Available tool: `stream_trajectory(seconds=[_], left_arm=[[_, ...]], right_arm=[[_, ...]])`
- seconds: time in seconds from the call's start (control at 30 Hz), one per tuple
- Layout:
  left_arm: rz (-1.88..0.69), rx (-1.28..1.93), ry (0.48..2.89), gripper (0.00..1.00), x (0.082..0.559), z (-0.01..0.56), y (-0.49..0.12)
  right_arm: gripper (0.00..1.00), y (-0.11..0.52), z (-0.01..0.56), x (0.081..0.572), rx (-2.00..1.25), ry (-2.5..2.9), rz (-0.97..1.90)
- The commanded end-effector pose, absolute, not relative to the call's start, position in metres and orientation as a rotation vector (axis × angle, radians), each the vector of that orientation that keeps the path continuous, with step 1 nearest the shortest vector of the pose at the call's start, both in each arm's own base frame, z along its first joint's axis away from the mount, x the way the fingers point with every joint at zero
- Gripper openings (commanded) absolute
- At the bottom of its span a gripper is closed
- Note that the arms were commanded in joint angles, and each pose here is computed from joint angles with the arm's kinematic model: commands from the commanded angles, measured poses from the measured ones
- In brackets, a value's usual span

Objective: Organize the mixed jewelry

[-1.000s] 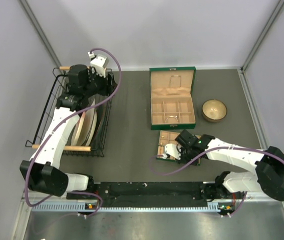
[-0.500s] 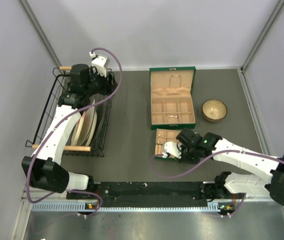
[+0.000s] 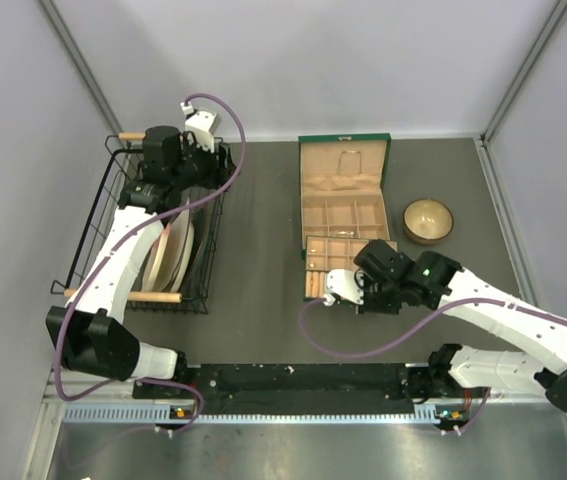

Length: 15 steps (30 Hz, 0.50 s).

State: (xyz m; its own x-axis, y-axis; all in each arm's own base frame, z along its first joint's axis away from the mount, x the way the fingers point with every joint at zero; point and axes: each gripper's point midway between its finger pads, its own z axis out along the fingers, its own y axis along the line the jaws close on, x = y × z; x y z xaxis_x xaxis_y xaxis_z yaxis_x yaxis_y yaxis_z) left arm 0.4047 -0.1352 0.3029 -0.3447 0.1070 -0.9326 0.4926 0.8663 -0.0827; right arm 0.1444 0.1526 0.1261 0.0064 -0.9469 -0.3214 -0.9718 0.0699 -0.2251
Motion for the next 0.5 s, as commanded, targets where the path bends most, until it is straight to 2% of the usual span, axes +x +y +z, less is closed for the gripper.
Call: stream_trajectory(seconds=[0.0, 0.2, 0.47], left_arm=[[-0.468, 0.472, 1.811, 0.62, 0.405, 0.335, -0.143], [-0.489, 0.519, 1.811, 0.62, 0.400, 0.331, -0.147], [-0.487, 0.544, 1.816, 0.62, 0.403, 0.325, -0.149]], right_arm=[[0.00, 0.165, 0.161, 0.186, -1.855, 1.866, 0.003], [0.00, 0.167, 0.178, 0.229, -1.874, 1.785, -0.031], [0.00, 0.173, 0.167, 0.280, -1.964, 1.744, -0.013]])
